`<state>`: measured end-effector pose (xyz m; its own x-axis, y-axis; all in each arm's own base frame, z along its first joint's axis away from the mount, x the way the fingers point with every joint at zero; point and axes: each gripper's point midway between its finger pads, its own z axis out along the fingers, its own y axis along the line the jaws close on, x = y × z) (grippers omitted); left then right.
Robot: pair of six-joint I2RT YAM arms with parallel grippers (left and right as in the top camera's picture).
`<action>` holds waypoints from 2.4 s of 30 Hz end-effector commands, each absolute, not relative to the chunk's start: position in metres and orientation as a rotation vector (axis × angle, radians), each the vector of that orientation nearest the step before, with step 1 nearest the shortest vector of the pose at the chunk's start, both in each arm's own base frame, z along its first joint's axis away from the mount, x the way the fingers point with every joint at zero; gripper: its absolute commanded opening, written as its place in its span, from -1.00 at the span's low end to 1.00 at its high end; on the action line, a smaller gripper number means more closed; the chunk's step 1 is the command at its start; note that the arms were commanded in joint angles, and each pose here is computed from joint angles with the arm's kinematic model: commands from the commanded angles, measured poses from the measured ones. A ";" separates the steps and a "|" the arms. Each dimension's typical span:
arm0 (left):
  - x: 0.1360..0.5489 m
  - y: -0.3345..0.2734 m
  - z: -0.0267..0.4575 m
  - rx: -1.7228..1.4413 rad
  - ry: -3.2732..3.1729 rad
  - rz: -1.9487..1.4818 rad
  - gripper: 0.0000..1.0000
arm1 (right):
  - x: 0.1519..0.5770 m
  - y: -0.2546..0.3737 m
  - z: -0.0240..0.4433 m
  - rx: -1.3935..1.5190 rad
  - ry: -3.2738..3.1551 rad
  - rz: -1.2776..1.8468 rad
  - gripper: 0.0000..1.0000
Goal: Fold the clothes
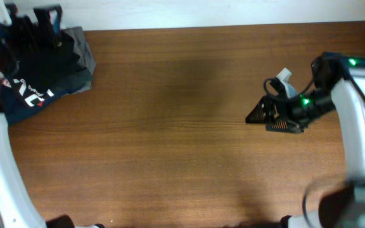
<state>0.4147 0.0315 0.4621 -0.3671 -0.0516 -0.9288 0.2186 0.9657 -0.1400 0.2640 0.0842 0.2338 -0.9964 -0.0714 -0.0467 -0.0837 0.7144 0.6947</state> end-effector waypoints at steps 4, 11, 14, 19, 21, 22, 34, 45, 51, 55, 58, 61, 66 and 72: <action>0.335 -0.007 0.433 0.165 2.134 -0.457 0.98 | 0.183 0.102 0.290 -0.303 2.811 0.707 0.96; 0.296 -0.073 0.402 0.564 2.150 -0.610 0.99 | 0.135 0.056 0.325 -0.015 2.564 0.381 0.98; 0.281 -0.079 0.399 0.520 2.129 -0.613 0.99 | 0.125 0.049 0.334 0.008 2.490 0.365 0.98; 0.228 -0.076 0.383 0.416 2.006 -0.505 0.99 | 0.119 0.026 0.339 0.155 2.417 0.256 0.98; 0.203 -0.073 0.377 0.375 1.921 -0.449 0.99 | 0.123 0.026 0.343 0.154 2.392 0.259 0.98; 0.196 -0.068 0.373 0.324 1.898 -0.420 0.99 | 0.126 0.027 0.345 0.152 2.380 0.262 0.98; 0.181 -0.062 0.311 0.226 1.915 -0.403 0.99 | 0.133 0.019 0.347 0.175 2.354 0.209 0.97; 0.182 -0.061 0.308 0.224 1.922 -0.405 0.99 | 0.134 0.014 0.345 0.189 2.357 0.173 0.98; 0.182 -0.061 0.308 0.224 1.923 -0.405 0.99 | 0.134 0.014 0.345 0.189 2.356 0.173 0.98; 0.181 -0.062 0.307 0.223 1.927 -0.407 0.99 | 0.134 0.015 0.345 0.186 2.358 0.180 0.98; 0.181 -0.062 0.306 0.222 1.933 -0.408 0.99 | 0.134 0.015 0.345 0.186 2.358 0.180 0.98; 0.181 -0.062 0.306 0.222 1.933 -0.408 0.99 | 0.134 0.015 0.345 0.186 2.358 0.180 0.98; 0.181 -0.062 0.306 0.221 1.933 -0.408 0.99 | 0.135 0.009 0.345 0.200 2.350 0.134 0.98; 0.181 -0.062 0.306 0.221 1.933 -0.408 0.99 | 0.158 0.003 0.329 0.175 2.307 0.058 0.98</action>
